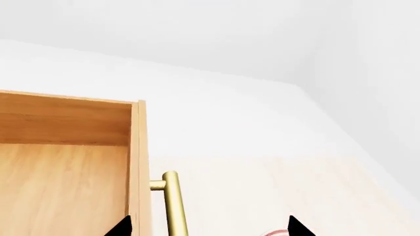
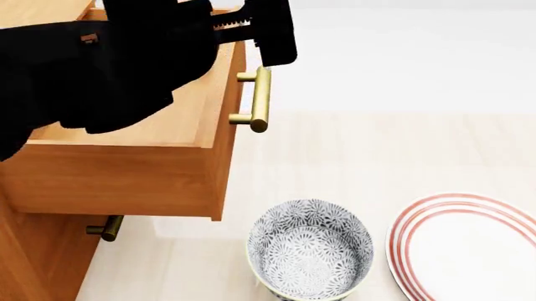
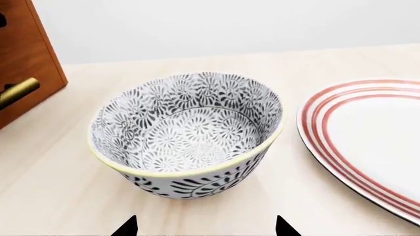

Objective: Open the top drawer of the cabinet.

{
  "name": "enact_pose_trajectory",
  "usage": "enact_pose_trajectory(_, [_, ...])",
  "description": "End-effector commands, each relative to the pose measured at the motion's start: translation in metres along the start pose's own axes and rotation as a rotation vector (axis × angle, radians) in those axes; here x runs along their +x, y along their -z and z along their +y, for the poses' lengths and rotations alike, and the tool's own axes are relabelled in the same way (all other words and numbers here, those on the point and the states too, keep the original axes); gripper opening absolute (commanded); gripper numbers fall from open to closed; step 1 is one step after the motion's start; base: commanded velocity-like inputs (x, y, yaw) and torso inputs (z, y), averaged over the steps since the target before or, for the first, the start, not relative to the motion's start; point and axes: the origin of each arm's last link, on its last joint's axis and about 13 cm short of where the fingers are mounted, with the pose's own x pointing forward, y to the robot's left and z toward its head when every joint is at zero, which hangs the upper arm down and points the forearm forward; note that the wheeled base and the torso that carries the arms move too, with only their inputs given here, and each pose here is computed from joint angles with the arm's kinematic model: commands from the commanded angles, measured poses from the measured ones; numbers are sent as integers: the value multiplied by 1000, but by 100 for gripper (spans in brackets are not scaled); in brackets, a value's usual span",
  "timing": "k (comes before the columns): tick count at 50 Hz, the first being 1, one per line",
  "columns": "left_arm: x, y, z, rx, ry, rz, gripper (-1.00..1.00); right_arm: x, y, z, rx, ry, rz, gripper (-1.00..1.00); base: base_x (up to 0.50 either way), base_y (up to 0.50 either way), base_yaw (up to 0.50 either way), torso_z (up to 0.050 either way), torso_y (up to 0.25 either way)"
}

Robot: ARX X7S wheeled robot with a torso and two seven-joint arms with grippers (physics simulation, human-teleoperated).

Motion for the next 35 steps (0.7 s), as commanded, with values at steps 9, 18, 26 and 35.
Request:
enact_pose_trajectory(9, [-44,18,-7,136,76,-234,100,2,0,2,5,-9,-15,100,0,0,0,0,0])
enact_pose_trajectory(18, [-75,41,-11,239,149,-313,100,2,1,2,5,-14,-9,100,0,0,0,0,0])
enact_pose_trajectory(26, [-96,56,-15,323,150,-420,100,0,1,3,6,-17,-5,100,0,0,0,0,0])
enact_pose_trajectory(35, [-111,70,-13,378,153,-501,100,1,3,3,10,-18,3,100,0,0,0,0,0])
